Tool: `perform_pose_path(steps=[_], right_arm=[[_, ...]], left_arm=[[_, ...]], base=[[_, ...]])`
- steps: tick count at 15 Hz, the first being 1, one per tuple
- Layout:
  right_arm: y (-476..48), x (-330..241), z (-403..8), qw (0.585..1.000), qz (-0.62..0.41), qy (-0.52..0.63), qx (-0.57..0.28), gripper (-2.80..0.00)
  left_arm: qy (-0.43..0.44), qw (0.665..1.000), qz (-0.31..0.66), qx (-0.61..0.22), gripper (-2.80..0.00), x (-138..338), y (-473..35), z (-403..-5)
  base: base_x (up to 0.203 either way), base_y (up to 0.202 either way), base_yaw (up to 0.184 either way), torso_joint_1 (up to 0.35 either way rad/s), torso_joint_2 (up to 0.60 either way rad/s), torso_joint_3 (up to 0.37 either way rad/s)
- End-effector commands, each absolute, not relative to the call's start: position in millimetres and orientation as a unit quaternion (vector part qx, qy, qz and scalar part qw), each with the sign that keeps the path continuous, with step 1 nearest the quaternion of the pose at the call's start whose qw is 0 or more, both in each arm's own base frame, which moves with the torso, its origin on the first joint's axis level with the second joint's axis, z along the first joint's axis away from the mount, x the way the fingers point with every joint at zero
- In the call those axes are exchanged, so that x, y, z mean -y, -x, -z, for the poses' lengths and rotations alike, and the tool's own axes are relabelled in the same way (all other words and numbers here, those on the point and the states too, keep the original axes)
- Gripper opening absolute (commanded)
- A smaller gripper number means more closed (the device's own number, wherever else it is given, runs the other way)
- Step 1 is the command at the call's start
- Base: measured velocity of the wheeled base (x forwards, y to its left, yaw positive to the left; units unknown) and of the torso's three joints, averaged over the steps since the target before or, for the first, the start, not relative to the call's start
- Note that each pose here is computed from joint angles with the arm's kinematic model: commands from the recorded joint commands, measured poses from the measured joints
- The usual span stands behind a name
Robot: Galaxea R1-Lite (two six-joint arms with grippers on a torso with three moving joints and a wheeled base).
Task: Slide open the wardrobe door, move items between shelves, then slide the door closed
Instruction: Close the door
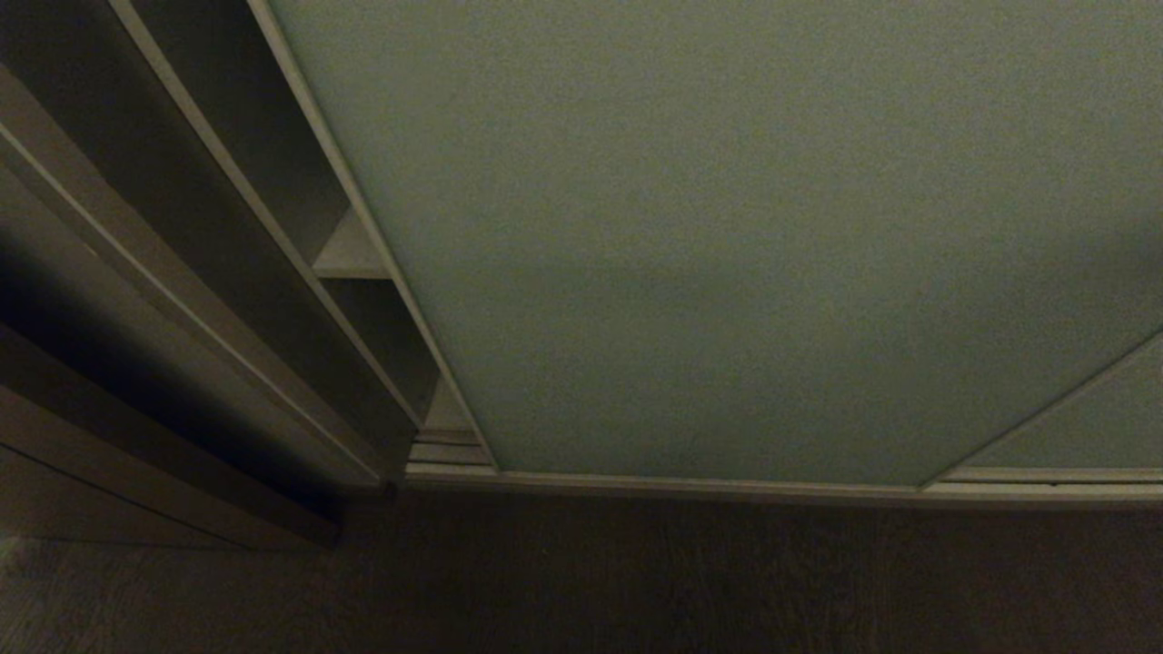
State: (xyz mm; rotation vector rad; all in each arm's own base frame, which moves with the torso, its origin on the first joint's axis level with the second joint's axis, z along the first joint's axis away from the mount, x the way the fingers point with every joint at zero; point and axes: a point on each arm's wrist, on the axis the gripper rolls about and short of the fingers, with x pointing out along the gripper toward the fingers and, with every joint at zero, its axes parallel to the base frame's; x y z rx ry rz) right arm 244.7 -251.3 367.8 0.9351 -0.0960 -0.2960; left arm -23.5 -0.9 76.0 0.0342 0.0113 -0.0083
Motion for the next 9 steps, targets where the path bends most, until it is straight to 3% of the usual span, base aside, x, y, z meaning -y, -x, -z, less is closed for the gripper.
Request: perform_pose_path(steps=[1,9], right_arm=[[-243,241,-373,0.881,0.133,-0.451,0.046,-2.80],[-212,193,-389,0.873,0.110,-0.473,0.050,-2.80]], left_arm=[[-0.017,1.000,0.004,-0.007,-2.80,1,23,-76],[-0.017,1.000,0.004,-0.006,-2.80,1,23,-76]], base=[[0.000,0.000,0.000,0.000,0.00,0.000],[0.000,0.000,0.000,0.000,0.00,0.000]])
